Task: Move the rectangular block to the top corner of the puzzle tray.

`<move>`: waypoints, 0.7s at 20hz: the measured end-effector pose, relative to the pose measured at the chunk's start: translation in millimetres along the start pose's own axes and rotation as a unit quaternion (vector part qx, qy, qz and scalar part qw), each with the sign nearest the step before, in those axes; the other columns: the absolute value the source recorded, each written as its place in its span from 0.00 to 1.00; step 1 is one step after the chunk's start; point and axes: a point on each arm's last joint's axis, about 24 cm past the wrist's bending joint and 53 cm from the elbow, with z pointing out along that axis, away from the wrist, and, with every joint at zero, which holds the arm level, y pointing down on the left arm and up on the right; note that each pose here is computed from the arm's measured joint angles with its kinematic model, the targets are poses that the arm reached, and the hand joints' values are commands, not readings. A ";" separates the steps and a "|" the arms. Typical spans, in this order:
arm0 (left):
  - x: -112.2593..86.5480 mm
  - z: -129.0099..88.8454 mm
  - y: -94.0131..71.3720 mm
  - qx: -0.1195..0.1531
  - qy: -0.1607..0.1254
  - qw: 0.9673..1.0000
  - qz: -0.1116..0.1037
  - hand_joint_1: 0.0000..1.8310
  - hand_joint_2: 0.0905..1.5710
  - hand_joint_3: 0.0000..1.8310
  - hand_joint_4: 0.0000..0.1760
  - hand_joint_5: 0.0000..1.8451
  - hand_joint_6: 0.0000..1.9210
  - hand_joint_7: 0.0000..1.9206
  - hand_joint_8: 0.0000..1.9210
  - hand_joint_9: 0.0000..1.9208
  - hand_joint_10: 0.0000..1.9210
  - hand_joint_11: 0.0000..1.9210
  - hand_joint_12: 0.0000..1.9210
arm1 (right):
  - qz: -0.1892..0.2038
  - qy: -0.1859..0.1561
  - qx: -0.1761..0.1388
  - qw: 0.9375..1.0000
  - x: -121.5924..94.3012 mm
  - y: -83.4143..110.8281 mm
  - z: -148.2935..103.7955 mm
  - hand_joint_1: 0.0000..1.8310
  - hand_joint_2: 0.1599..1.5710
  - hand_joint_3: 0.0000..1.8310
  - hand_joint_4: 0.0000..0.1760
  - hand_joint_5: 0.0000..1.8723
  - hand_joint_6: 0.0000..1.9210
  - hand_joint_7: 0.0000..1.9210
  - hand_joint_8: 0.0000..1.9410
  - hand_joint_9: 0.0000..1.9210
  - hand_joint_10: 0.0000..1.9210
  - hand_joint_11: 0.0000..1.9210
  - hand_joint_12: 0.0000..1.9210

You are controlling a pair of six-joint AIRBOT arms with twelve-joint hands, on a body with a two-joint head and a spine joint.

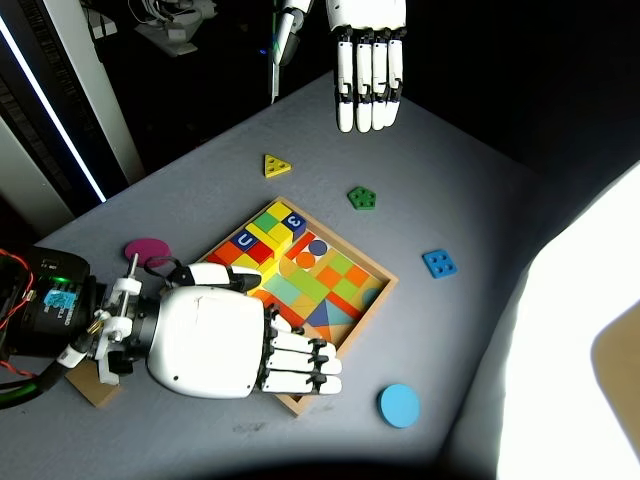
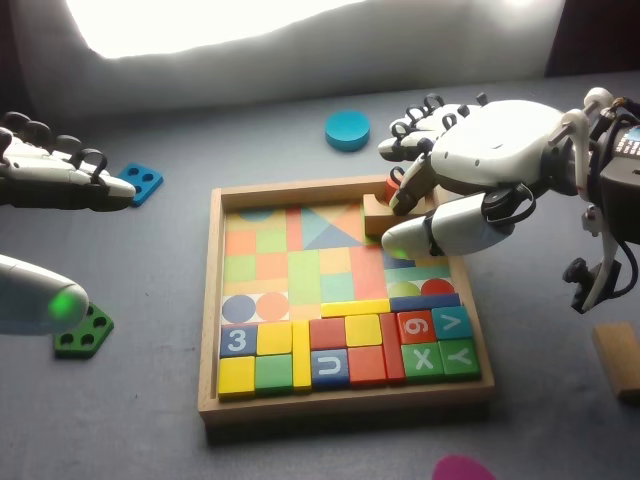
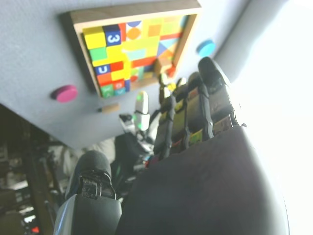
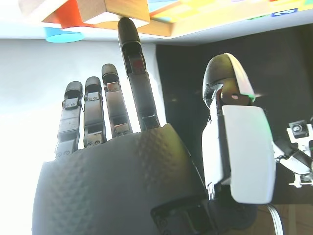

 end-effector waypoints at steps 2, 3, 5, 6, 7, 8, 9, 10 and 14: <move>0.0 0.0 0.1 0.000 0.000 1.000 0.000 0.00 0.77 0.00 0.06 0.03 0.00 0.05 0.00 0.04 0.00 0.00 0.26 | 0.000 0.000 0.000 1.000 -0.2 -0.3 0.0 0.00 0.72 0.00 0.00 0.42 0.02 0.07 0.00 0.00 0.00 0.00 0.00; 0.1 0.0 0.1 0.000 0.000 1.000 0.000 0.00 0.77 0.00 0.08 0.04 0.00 0.05 0.00 0.04 0.00 0.00 0.26 | 0.000 0.000 0.001 1.000 -0.4 -0.7 0.1 0.00 0.72 0.00 0.00 0.42 0.02 0.07 0.00 0.00 0.00 0.00 0.00; 0.1 0.0 0.1 0.000 0.000 1.000 0.000 0.00 0.76 0.00 0.08 0.04 0.00 0.05 0.00 0.04 0.00 0.00 0.28 | -0.001 -0.002 0.003 1.000 -1.8 -2.9 0.1 0.00 0.72 0.00 0.00 0.42 0.02 0.07 0.00 0.00 0.00 0.00 0.00; 0.0 0.0 0.1 0.000 0.000 1.000 0.000 0.00 0.76 0.00 0.08 0.04 0.00 0.05 0.00 0.04 0.00 0.00 0.27 | -0.003 -0.003 0.003 1.000 -2.6 -3.8 0.0 0.00 0.72 0.00 0.00 0.42 0.02 0.07 0.00 0.00 0.00 0.00 0.00; 0.0 0.0 0.0 0.000 0.000 1.000 0.000 0.00 0.77 0.00 0.07 0.04 0.00 0.05 0.00 0.04 0.00 0.00 0.27 | -0.003 -0.003 0.004 1.000 -3.2 -4.8 0.1 0.00 0.72 0.00 0.00 0.42 0.02 0.07 0.00 0.00 0.00 0.00 0.00; 0.0 0.0 0.1 0.000 0.000 1.000 0.000 0.00 0.76 0.00 0.07 0.04 0.00 0.05 0.00 0.05 0.00 0.00 0.27 | -0.003 -0.004 0.005 1.000 -3.8 -5.6 0.0 0.00 0.72 0.00 0.00 0.42 0.02 0.07 0.00 0.00 0.00 0.00 0.00; 0.0 0.0 0.1 0.000 0.000 1.000 0.000 0.00 0.76 0.00 0.06 0.04 0.00 0.05 0.00 0.05 0.00 0.00 0.28 | -0.003 -0.005 0.007 1.000 -5.0 -7.2 0.0 0.00 0.72 0.00 0.00 0.42 0.02 0.07 0.00 0.00 0.00 0.00 0.00; 0.1 0.0 0.1 0.000 0.000 1.000 0.000 0.00 0.77 0.00 0.05 0.04 0.00 0.05 0.00 0.05 0.00 0.00 0.28 | -0.004 -0.007 0.008 1.000 -6.4 -9.0 0.0 0.00 0.72 0.00 0.00 0.42 0.02 0.07 0.00 0.00 0.00 0.00 0.00; 0.0 0.0 0.1 0.000 0.000 1.000 0.000 0.00 0.77 0.00 0.05 0.03 0.00 0.05 0.00 0.04 0.00 0.00 0.24 | -0.008 -0.015 0.011 1.000 -12.2 -13.7 1.1 0.00 0.71 0.00 0.00 0.42 0.02 0.07 0.00 0.00 0.00 0.00 0.00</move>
